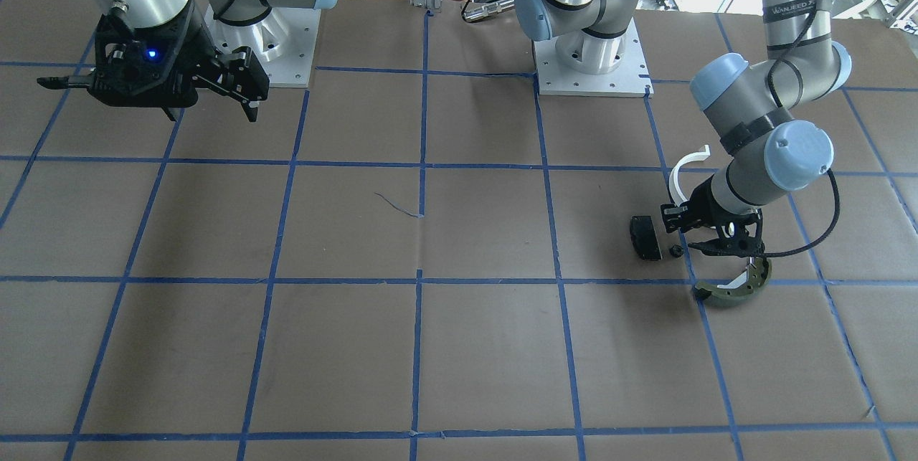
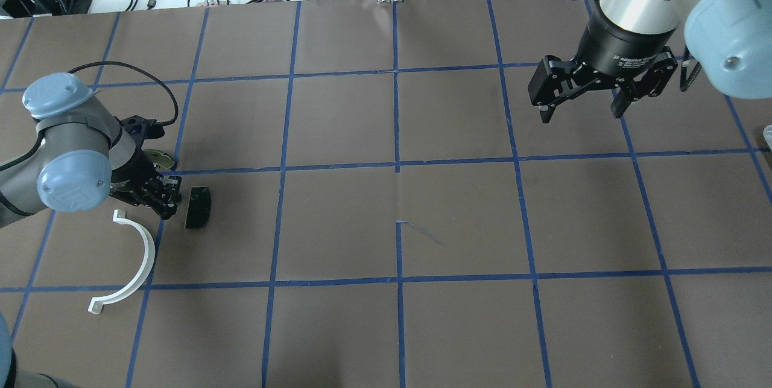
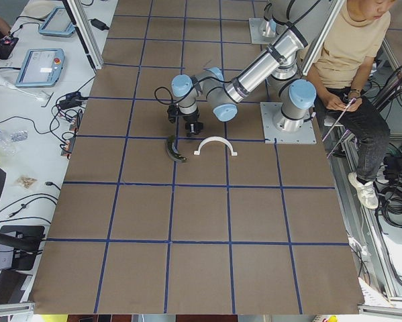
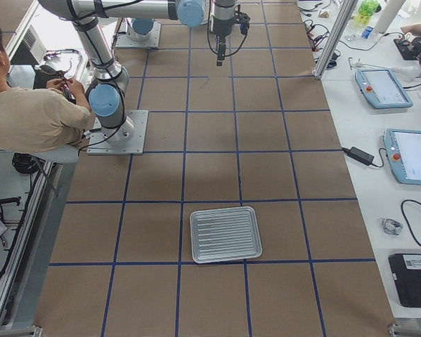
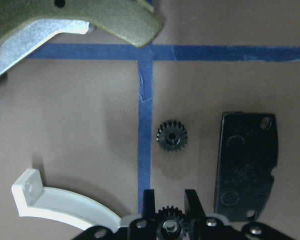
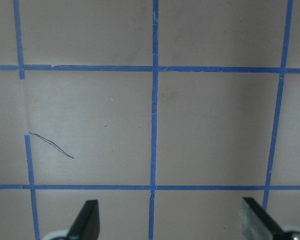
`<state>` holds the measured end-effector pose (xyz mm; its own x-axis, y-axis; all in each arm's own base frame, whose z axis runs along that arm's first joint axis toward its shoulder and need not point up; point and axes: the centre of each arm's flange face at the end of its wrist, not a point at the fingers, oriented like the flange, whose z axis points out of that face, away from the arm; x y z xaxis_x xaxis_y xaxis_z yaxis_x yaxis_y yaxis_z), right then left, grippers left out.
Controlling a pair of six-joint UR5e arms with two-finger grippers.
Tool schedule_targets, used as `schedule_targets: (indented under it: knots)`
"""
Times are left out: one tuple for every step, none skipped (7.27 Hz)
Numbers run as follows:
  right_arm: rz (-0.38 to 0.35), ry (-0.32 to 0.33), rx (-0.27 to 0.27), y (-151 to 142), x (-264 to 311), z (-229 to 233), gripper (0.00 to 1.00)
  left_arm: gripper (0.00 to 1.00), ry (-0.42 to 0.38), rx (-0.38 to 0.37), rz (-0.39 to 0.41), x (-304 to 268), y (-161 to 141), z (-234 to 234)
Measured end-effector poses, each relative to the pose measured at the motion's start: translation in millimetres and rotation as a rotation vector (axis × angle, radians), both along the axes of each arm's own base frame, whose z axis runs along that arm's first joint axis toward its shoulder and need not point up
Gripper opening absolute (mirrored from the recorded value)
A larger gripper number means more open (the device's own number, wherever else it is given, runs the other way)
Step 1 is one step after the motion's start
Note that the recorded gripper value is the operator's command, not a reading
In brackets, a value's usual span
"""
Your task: Place bearing gear from tray to pile
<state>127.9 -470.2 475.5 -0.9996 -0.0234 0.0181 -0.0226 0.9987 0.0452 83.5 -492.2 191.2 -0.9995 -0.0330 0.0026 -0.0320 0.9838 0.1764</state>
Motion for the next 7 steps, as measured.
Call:
schedule_targets:
  knots:
    - [0.0,0.0,0.0,0,0,0,1.0,1.0,0.002,0.003,-0.001,0,0,0]
    - [0.0,0.0,0.0,0,0,0,1.0,1.0,0.003,0.005,-0.002,-1,0,0]
    - [0.0,0.0,0.0,0,0,0,1.0,1.0,0.0,0.003,-0.006,-2,0,4]
    - [0.0,0.001,0.001,0,0,0,1.0,1.0,-0.006,-0.006,-0.012,-6,-1,12]
    - [0.0,0.002,0.001,0,0,0,1.0,1.0,-0.012,-0.017,-0.019,-15,-4,28]
    - [0.0,0.003,0.001,0,0,0,1.0,1.0,-0.008,-0.023,-0.025,-30,-9,53]
    - [0.001,0.003,0.001,0,0,0,1.0,1.0,0.01,-0.019,-0.028,-55,-19,100]
